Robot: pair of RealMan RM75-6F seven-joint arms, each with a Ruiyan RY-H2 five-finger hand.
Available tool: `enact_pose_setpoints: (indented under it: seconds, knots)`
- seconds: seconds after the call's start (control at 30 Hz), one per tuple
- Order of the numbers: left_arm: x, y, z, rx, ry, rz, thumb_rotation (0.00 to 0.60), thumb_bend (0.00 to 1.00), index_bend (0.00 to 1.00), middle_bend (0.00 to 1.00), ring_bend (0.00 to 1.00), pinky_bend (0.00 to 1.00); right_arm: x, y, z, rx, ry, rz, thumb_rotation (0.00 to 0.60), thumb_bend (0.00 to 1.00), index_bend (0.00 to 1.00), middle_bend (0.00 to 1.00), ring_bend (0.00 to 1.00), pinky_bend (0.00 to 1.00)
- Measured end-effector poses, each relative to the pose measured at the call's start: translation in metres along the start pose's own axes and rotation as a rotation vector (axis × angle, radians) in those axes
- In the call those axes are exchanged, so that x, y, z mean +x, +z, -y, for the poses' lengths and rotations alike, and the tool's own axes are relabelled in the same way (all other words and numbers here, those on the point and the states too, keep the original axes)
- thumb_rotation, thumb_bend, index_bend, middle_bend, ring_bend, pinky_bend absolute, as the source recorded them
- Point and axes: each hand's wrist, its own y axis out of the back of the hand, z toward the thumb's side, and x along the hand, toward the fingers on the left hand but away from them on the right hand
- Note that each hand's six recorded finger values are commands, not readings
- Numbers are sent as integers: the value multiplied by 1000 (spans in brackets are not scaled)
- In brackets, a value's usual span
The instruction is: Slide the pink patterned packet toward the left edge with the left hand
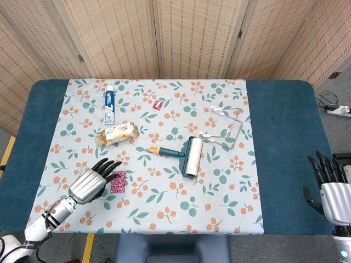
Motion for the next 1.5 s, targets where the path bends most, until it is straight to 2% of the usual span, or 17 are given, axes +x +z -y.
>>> enact_pose_setpoints:
  seconds: [0.27, 0.43, 0.87, 1.5]
  knots:
    - [20, 12, 21, 25, -77, 15, 600, 1000, 269, 0, 0, 0, -1, -1, 3, -3, 8, 7, 600, 448, 0, 0, 17, 0]
    - [28, 16, 29, 41, -94, 15, 600, 1000, 270, 0, 0, 0, -1, -3, 6, -8, 15, 12, 600, 448, 0, 0, 16, 0]
    - [33, 4, 54, 104, -148, -51, 600, 1000, 277, 0, 0, 0, -2, -6, 8, -11, 20, 19, 600, 449, 0, 0, 16, 0]
    - [33, 0, 63, 102, -173, -81, 600, 991, 273, 0, 0, 0, -2, -5, 8, -10, 16, 22, 600, 448, 0, 0, 20, 0]
